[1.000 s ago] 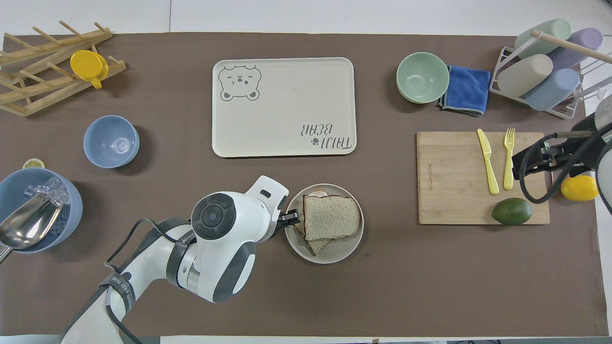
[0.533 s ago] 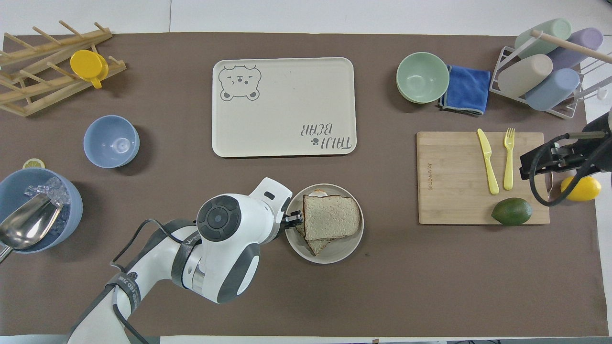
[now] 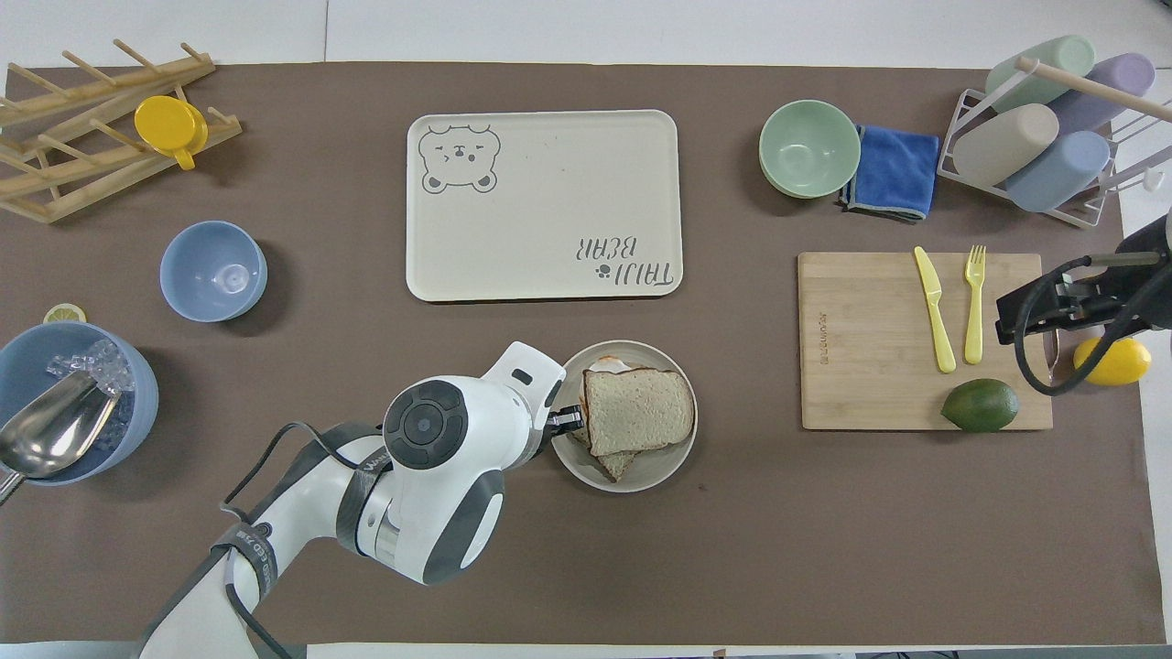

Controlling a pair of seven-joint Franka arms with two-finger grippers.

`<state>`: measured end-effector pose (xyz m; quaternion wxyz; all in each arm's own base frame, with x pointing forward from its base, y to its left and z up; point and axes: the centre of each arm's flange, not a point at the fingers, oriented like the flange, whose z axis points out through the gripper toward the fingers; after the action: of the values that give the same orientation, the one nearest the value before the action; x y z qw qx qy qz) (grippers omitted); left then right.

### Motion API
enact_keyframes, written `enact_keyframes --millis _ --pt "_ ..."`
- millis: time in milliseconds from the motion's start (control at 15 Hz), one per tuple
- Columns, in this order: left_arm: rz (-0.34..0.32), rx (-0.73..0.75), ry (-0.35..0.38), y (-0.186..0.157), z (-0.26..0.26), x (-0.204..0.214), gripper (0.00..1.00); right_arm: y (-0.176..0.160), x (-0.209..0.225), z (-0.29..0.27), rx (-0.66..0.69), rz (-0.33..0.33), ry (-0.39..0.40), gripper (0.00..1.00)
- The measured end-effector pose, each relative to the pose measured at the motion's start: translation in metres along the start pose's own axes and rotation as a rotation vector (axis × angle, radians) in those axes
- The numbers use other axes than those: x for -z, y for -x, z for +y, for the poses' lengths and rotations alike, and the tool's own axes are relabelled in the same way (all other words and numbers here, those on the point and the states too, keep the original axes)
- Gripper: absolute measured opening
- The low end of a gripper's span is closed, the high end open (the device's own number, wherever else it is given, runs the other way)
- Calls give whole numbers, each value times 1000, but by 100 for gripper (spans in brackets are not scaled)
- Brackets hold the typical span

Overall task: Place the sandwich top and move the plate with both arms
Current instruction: 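Grip the plate rim with the left gripper while the right gripper returns, then slide the plate with the left gripper onto the bear-print tray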

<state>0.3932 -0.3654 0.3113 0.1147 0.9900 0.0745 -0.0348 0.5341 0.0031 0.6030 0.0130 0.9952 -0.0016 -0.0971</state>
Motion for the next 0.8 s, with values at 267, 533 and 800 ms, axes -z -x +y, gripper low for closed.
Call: enact_keyframes --millis 267,533,800 --pt "1 2 0 -1 -1 0 4 0 0 0 0 0 0 100" --pt "8 -10 3 -8 -5 3 4 0 0 0 0 0 0 100" --pt "8 10 14 -34 -11 24 4 0 0 0 0 0 0 100"
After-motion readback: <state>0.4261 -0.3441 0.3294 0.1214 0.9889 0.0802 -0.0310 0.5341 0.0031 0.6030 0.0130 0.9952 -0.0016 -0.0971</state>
